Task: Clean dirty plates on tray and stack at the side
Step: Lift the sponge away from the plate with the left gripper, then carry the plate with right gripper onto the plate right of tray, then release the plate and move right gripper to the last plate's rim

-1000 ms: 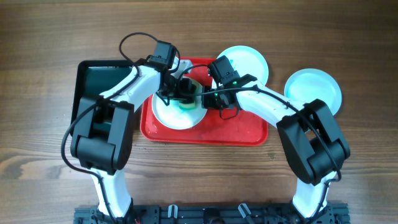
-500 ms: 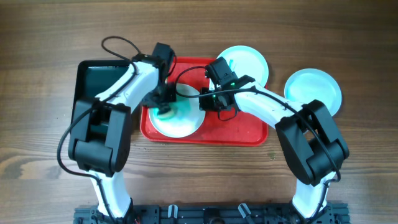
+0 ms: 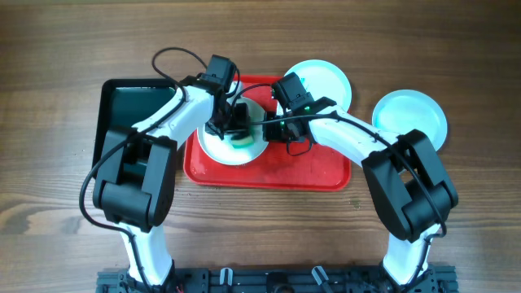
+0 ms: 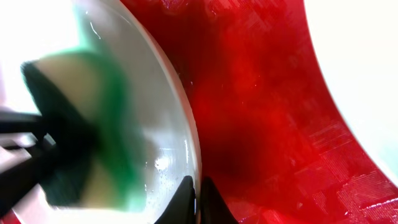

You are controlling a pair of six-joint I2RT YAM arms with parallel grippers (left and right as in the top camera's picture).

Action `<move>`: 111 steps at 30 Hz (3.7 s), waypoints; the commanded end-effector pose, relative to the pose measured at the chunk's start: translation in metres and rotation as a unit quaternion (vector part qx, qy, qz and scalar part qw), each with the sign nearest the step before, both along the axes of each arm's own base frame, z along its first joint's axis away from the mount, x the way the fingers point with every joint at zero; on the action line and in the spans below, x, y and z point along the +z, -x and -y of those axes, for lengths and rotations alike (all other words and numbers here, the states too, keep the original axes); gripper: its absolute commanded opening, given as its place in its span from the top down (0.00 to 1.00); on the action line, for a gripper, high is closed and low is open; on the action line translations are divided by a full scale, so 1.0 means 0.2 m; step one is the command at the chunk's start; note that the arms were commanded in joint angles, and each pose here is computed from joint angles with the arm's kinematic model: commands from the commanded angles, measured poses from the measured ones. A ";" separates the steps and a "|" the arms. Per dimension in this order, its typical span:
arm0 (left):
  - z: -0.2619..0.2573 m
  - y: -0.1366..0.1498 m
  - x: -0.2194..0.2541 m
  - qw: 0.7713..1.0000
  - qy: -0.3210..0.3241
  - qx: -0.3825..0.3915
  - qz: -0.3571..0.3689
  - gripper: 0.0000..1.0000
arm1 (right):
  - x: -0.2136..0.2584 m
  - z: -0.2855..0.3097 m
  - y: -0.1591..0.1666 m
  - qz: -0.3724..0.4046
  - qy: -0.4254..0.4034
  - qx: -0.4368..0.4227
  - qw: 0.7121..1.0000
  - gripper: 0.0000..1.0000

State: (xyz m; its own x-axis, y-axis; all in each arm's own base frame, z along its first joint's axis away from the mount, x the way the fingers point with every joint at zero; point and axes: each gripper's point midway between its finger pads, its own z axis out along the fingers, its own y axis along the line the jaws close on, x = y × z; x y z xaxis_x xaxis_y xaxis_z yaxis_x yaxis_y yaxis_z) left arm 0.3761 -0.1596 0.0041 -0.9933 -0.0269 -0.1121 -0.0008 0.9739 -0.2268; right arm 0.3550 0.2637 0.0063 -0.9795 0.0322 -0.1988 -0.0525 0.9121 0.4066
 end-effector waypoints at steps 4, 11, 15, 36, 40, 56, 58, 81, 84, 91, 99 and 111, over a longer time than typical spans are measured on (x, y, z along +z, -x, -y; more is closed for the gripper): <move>-0.50 -0.07 0.18 0.955 -0.222 0.188 0.050 0.96 | -0.02 -0.01 0.02 -0.009 0.001 0.006 1.000 0.96; -0.47 -0.08 0.60 0.963 -0.184 0.162 0.111 0.96 | 0.09 -0.02 0.01 0.009 -0.008 0.015 1.000 0.96; -0.47 -0.07 0.58 0.965 -0.187 0.157 0.099 0.96 | 0.30 0.15 -0.02 0.071 0.068 -0.019 0.995 0.96; -0.43 -0.07 0.55 0.969 -0.168 0.155 0.091 0.96 | 1.15 0.37 0.22 0.468 0.501 -0.086 0.722 0.96; -0.43 -0.07 0.55 0.969 -0.168 0.155 0.091 0.96 | 1.09 0.34 0.23 0.451 0.478 -0.079 0.749 0.96; -0.43 -0.07 0.55 0.969 -0.168 0.155 0.091 0.96 | 0.96 0.90 0.11 0.165 0.161 -0.192 0.954 0.96; -0.43 -0.07 0.55 0.969 -0.168 0.155 0.091 0.96 | 0.95 1.08 0.09 0.140 0.146 -0.233 0.951 0.96; -0.40 -0.06 0.54 0.973 -0.151 0.151 0.084 0.96 | 0.20 1.97 0.31 -0.027 0.175 -0.438 0.881 0.71; -0.40 -0.06 0.54 0.973 -0.151 0.151 0.084 0.96 | 0.31 1.94 0.27 -0.007 0.158 -0.408 0.899 0.55; -0.39 -0.06 0.54 0.975 -0.144 0.149 0.079 0.96 | 0.58 1.84 0.21 0.059 0.111 -0.361 0.924 0.42; -0.39 -0.06 0.54 0.975 -0.144 0.149 0.079 0.96 | 0.68 1.30 0.05 0.114 0.021 -0.206 0.972 0.39; -0.38 -0.08 0.54 0.975 -0.140 0.150 0.087 0.96 | 0.26 0.91 -0.22 0.072 0.070 -0.139 0.985 0.46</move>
State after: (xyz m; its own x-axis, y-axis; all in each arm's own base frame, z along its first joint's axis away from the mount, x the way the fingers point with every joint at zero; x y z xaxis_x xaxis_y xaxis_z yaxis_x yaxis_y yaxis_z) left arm 0.3888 -0.0832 0.1151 -0.9074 -0.2626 -0.3281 -0.2877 0.9573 0.0295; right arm 0.3893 0.0817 0.0712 -0.8894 0.2528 -0.3809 0.1321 0.9398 0.3153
